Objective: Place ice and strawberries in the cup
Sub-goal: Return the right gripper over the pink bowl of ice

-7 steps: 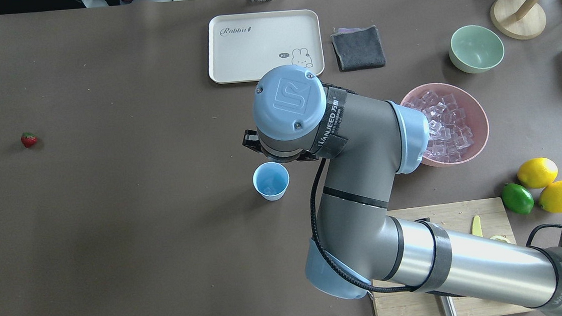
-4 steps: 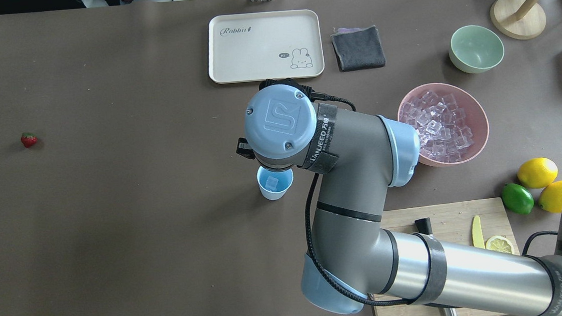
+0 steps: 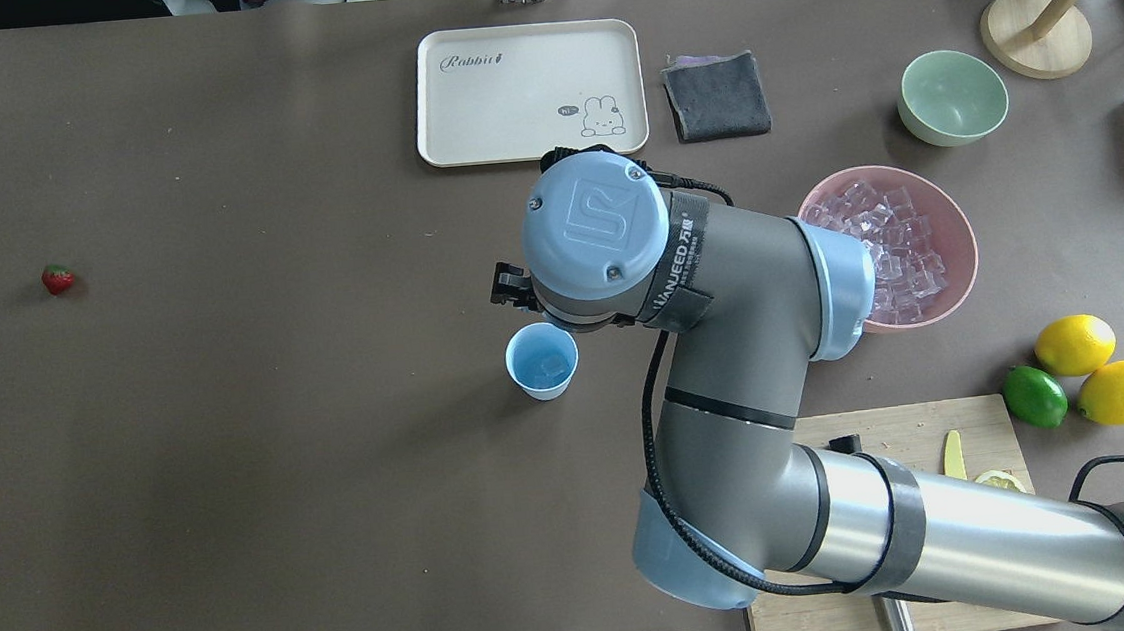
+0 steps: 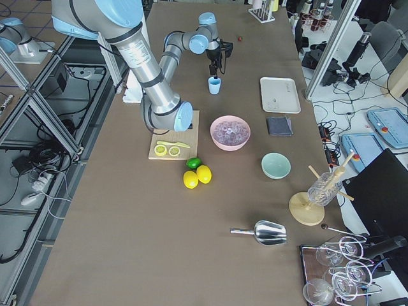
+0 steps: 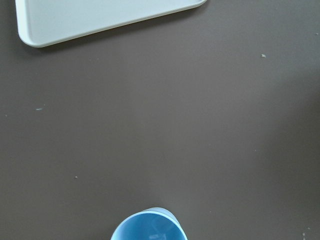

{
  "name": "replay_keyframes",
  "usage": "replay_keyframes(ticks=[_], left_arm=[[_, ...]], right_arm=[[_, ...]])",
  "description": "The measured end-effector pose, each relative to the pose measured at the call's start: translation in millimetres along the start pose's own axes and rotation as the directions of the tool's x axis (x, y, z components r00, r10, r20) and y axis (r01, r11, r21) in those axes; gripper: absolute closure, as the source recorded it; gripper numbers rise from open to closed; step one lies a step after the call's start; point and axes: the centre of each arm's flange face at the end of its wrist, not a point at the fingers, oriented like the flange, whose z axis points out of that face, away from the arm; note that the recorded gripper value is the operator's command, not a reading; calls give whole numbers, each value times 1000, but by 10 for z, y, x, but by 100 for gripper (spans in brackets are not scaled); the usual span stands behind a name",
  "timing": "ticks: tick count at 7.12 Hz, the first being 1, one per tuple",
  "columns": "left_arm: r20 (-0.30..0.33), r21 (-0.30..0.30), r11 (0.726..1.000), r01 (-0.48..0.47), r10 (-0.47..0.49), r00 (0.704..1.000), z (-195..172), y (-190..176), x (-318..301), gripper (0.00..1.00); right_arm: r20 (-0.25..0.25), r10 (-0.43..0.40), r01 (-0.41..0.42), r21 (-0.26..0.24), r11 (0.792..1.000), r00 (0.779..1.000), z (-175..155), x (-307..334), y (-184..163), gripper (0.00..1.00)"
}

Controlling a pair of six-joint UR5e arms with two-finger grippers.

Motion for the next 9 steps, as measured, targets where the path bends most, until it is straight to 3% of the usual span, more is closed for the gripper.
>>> replay_keyframes(ticks=[2,3,5,7,9], left_arm=[[0,1,1000,-1,1,1000,-2,-2,7,2],[0,2,1000,-3,3,1000,-7,-4,14,2],[0,5,1000,-7,7,1000,-19,-8,29,2],[0,8,1000,-11,11,1000,-26,-12,38,2],[-1,17,1000,-10,10,1000,-36,-21,51,2]], right_arm=[[-18,-103,102,-34,994,995,8,607,-469,0],[-5,-154,154,-54,987,988,73,997,-734,0],[58,-226,229,-42,973,972,344,1826,-1052,0],[82,-235,240,-51,970,968,423,2335,-1300,0],[52,-250,253,-60,966,967,556,2612,-1479,3]])
